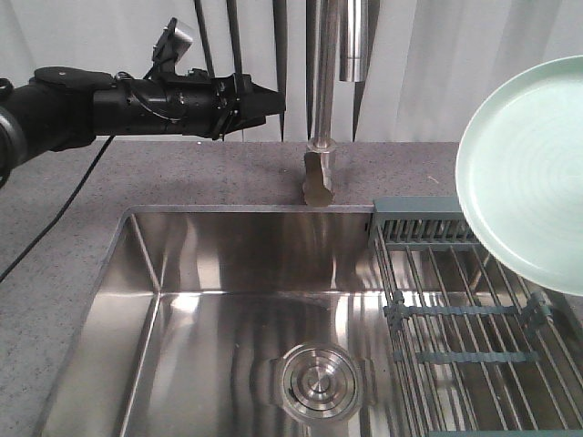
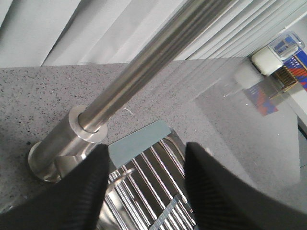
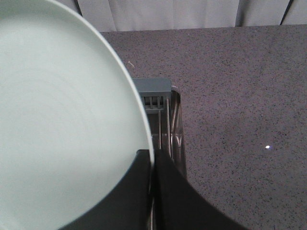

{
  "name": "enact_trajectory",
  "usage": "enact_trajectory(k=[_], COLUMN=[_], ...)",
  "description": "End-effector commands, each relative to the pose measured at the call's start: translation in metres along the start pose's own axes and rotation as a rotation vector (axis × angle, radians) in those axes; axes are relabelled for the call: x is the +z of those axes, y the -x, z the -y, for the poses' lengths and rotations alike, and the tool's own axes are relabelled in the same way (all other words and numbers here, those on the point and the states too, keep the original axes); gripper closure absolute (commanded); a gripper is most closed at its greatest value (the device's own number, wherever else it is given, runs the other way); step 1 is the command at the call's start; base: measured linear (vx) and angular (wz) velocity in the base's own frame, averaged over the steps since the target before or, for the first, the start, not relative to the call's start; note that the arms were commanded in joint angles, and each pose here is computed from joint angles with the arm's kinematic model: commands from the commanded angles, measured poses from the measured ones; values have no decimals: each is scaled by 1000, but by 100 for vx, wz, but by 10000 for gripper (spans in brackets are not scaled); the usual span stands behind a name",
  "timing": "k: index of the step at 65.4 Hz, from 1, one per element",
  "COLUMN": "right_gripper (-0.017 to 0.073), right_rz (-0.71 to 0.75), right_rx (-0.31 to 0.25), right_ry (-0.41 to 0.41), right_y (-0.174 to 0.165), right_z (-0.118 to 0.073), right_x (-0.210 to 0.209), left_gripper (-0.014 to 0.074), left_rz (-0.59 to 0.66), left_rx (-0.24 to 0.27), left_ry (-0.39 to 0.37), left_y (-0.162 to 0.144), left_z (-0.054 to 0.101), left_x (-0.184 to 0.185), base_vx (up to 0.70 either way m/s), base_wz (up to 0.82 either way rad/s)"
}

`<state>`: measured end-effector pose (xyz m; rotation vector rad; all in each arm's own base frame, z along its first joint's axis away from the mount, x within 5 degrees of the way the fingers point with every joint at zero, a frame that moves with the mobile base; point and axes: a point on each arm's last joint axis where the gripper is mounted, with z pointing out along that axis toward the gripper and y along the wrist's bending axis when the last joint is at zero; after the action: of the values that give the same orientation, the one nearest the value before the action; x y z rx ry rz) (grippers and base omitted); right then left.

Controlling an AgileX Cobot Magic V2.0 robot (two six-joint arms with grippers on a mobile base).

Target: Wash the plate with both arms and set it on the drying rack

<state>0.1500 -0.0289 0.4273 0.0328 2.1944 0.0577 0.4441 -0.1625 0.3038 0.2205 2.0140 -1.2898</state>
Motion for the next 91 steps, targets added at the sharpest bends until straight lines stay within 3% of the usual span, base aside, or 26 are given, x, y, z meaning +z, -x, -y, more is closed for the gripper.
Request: enact_trajectory(k=[1,16,30,43,53,82,91], right_gripper=[566,566,566,566,566,566,566], right_rz=[106,106,106,106,105,107,107], right_rx=[5,5,5,5,6,9,9], right_ry=[-20,-20,-20,-20,-18,-13,-13], right_y=[11,11,11,11,11,11,11], right_z=[0,0,0,0,-1,-1,-1], right_x=[-9,-9,-9,-9,-9,-9,-9], left_gripper=[71,50,82,102,102,102,102], left_rz=[47,9,-7,-17,-56,-250,-297], left_rx=[-17,11,-6,-82,-101,-88,-82], left_ry=[-94,-145,-159,-206,-263,-444,-452], left_y=[16,12,7,-1,-8,-27,-31], left_z=[31,32,25,15,20,40,41], left_x=[-2,29,48,58,62,59,58], base_vx=[0,0,0,0,0,0,0], base_wz=[0,0,0,0,0,0,0])
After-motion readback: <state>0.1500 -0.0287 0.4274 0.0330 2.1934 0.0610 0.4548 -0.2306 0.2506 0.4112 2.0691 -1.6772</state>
